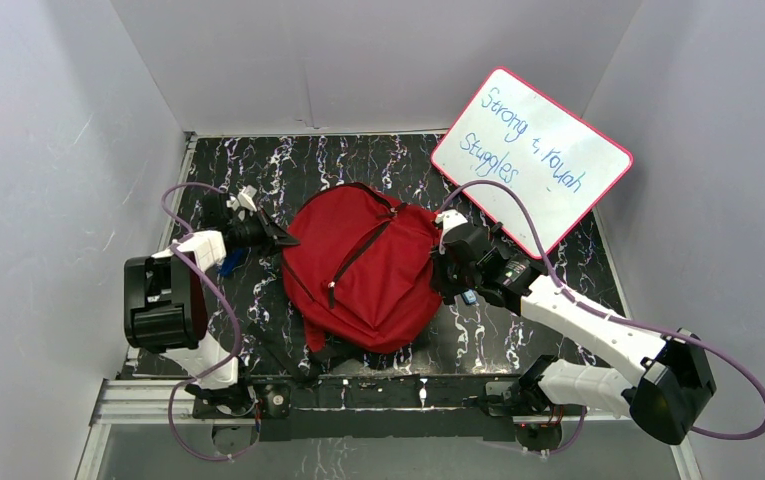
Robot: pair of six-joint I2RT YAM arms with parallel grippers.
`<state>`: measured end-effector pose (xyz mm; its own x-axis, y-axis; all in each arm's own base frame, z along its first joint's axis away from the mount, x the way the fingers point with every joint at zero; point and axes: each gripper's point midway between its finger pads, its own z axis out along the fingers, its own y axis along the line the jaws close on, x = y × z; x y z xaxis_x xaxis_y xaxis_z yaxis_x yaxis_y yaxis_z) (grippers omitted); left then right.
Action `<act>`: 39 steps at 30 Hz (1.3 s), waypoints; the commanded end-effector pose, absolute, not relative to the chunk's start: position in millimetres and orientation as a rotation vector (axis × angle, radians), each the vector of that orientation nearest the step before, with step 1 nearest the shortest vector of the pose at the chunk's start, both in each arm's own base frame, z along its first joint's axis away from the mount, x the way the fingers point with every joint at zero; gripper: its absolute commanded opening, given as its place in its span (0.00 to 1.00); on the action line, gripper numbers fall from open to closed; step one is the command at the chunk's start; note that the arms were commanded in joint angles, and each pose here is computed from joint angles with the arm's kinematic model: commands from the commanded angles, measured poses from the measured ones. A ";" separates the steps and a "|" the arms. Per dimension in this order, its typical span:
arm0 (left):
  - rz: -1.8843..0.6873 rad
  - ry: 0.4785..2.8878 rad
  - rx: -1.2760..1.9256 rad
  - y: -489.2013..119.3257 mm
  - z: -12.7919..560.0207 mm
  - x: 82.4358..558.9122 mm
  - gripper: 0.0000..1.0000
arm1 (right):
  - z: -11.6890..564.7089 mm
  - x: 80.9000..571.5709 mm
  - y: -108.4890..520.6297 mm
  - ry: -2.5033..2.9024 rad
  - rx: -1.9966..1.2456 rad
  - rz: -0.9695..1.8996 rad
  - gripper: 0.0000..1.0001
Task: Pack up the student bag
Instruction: Adjust the student bag at the center of the board.
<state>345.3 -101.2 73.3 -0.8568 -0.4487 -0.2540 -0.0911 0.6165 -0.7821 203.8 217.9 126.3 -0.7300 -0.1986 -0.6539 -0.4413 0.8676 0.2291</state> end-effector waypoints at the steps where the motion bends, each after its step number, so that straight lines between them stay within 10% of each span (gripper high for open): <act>1: -1.166 2.325 -0.300 -109.5 134.9 348.5 0.00 | 153.7 213.5 223.7 2.307 -0.411 0.542 0.13; 16: -0.928 1.882 -0.104 -89.6 412.4 398.7 0.00 | 286.6 247.2 265.0 2.014 -0.388 0.725 0.29; 31: -0.843 1.589 -0.059 -63.9 514.8 486.5 0.00 | 258.8 299.7 294.1 2.058 -0.491 0.595 0.72; 39: -0.911 1.708 0.016 -80.5 458.8 486.7 0.00 | 217.1 262.0 266.8 2.115 -0.480 0.631 0.75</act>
